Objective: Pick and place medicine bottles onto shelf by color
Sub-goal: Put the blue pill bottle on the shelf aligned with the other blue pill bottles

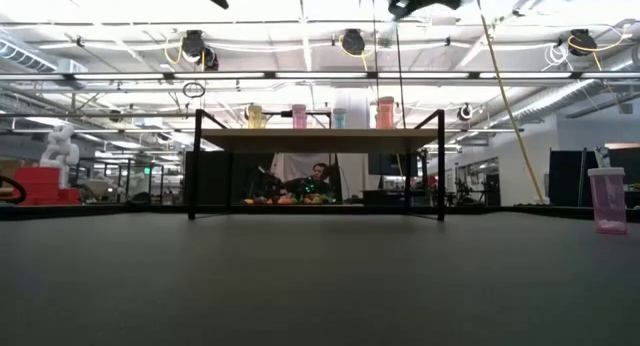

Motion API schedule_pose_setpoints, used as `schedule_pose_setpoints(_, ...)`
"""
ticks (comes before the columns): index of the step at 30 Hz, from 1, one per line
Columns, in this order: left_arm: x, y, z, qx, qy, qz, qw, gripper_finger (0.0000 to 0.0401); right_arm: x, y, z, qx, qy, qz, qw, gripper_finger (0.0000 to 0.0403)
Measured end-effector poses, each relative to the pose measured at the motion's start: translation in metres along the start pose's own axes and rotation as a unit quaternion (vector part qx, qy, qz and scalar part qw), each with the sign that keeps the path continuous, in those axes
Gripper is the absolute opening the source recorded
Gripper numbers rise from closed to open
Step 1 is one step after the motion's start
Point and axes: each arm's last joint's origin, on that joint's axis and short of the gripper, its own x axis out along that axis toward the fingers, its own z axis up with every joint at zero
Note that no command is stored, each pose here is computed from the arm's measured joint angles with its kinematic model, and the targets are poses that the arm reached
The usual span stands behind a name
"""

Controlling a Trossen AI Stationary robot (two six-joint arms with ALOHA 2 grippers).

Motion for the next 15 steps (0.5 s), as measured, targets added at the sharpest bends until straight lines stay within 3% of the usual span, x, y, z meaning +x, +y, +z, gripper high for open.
schedule_pose_setpoints(8, 0.003, 0.011, -0.001, 0.069, 0.017, 0.042, 0.997, 0.0273, 0.068, 0.030, 0.046, -0.048, -0.004, -0.019, 0.999, 0.0113)
schedule_pose_setpoints(15, 0.007, 0.027, 0.000, 0.109, 0.041, 0.075, 0.990, 0.0273, 0.129, 0.029, 0.030, -0.067, 0.101, -0.054, 0.991, 0.0113)
